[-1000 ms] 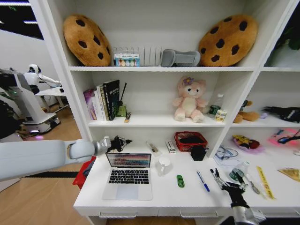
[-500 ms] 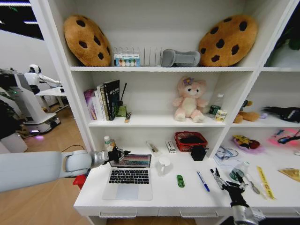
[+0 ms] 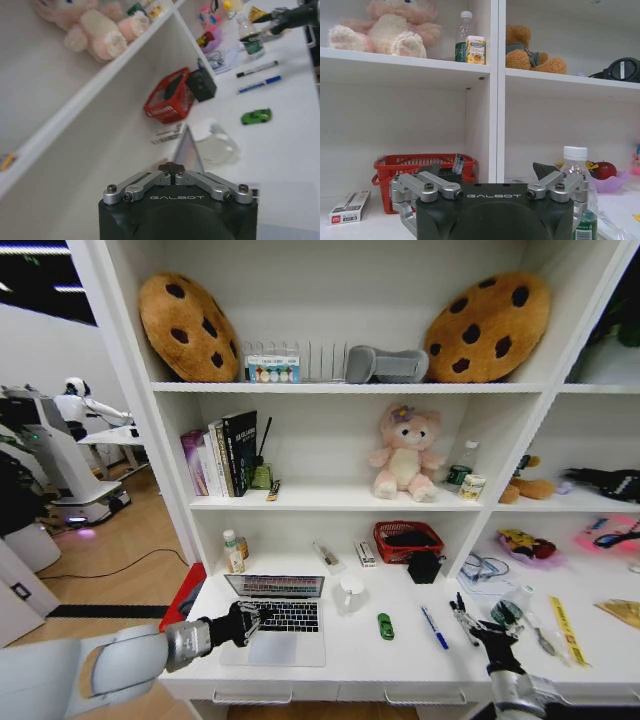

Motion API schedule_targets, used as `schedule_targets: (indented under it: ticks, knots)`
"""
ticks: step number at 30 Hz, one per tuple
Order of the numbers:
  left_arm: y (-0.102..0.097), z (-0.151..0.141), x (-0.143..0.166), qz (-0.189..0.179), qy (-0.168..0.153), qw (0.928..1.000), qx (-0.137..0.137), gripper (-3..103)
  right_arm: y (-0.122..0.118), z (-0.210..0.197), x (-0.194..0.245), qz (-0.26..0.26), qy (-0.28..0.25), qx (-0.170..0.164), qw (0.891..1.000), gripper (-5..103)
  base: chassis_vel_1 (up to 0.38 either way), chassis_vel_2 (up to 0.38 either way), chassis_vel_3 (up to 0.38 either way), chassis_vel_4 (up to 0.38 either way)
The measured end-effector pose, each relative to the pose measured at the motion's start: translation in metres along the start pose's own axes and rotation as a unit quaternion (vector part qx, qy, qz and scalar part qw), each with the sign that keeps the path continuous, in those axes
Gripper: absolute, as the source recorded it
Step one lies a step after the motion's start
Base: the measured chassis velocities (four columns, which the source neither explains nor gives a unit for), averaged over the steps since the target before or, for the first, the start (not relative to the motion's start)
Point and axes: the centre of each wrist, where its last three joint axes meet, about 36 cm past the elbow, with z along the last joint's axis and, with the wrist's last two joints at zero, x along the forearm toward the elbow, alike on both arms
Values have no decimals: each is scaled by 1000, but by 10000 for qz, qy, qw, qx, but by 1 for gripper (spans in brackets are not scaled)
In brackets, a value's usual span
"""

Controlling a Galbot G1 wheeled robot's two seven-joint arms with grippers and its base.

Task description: Organize the objects on the table.

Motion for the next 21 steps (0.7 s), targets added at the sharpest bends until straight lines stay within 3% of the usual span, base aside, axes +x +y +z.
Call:
schedule_targets:
  ticks: [1,2,3,4,5,7,13,18,21]
  knots:
    - [0,0,0,0,0,10000,0,0,0,0,0,0,0,0,10000,100,0,0,0,0]
    - [15,-3,-3,-75,-3,9999,-95,0,0,0,1,6,9,-1,10000,100,0,0,0,0]
    - [43,-5,-12,-142,3,9993,-356,0,0,1,3,17,22,-10,10000,100,0,0,0,0]
    - [43,-5,-12,-142,3,9993,-356,0,0,1,3,17,22,-10,10000,100,0,0,0,0]
    - [59,-5,-22,-112,46,9984,-552,0,1,1,3,30,7,-26,10000,100,0,0,0,0]
    - [72,-4,-39,29,101,9971,-748,0,3,-2,2,65,-57,-50,10000,100,0,0,0,0]
    - [75,11,-74,413,254,9948,-897,0,-5,-4,7,182,-51,-79,9998,100,0,0,0,0]
    - [68,22,-78,539,330,9940,-892,0,-12,0,12,248,-21,-75,9997,100,0,0,0,0]
    - [53,33,-72,656,407,9937,-807,0,-12,2,14,264,-12,-83,9996,100,0,0,0,0]
